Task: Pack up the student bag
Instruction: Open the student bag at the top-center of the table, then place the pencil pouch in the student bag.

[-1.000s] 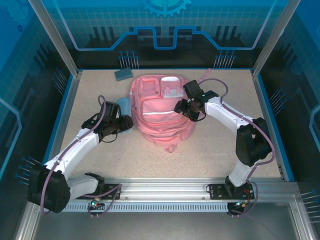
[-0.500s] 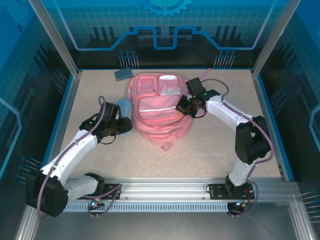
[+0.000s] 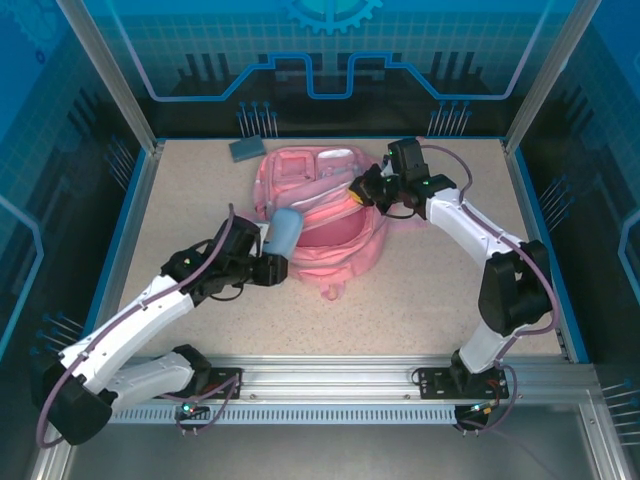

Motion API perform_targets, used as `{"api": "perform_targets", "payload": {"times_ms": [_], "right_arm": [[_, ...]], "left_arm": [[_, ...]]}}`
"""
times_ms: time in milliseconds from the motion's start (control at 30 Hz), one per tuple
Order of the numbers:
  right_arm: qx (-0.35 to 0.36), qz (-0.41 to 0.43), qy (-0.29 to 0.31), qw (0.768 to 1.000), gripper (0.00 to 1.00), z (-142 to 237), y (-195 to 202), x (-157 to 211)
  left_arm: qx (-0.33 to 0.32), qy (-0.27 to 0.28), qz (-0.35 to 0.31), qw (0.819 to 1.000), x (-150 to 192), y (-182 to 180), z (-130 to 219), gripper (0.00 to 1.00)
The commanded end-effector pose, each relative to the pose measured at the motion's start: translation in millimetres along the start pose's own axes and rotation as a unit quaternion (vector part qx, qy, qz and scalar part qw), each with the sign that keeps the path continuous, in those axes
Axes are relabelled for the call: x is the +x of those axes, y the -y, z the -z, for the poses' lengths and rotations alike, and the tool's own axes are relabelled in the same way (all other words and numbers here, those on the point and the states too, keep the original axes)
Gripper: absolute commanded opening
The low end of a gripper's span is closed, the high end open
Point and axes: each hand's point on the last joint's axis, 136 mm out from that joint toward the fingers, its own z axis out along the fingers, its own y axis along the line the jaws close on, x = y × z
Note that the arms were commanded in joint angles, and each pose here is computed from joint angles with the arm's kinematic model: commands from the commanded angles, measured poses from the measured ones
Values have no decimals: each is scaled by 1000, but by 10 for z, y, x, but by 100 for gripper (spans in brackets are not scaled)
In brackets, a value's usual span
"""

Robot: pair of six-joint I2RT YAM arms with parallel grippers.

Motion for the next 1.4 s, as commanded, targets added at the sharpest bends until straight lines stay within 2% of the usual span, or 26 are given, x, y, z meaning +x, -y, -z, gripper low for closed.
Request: {"api": "perform_targets", "payload": {"times_ms": [0, 200, 433, 533, 767, 967, 1067, 1233, 1367], "right_arm": [[-76, 25, 12, 997, 0, 104, -477, -134], [-75, 29, 15, 997, 0, 139, -495, -134], [-76, 32, 11, 997, 0, 184, -470, -82], [-76, 34, 11, 996, 0, 208, -448, -56], [-70, 34, 11, 997, 0, 238, -354, -5], [-63, 29, 13, 998, 0, 238, -270, 13], [-61, 29, 12, 998, 0, 245, -249, 22], [-56, 34, 16, 998, 0, 262, -231, 12], [-56, 35, 18, 998, 0, 257, -222, 4]], "left_arm": [[43, 11, -60, 997, -111, 344, -18, 39], [57, -35, -133, 989, 32, 657, -288, 39], [19, -83, -125, 989, 31, 649, -660, 38], [14, -83, -107, 991, -61, 709, -770, 37], [-11, -20, -24, 999, -440, 771, -987, 38], [-40, 8, 43, 998, -685, 697, -1182, 48], [-34, 0, 54, 998, -667, 691, -1182, 64], [3, -16, 40, 999, -506, 739, -949, 83], [19, -30, 31, 999, -308, 689, -762, 89]]}}
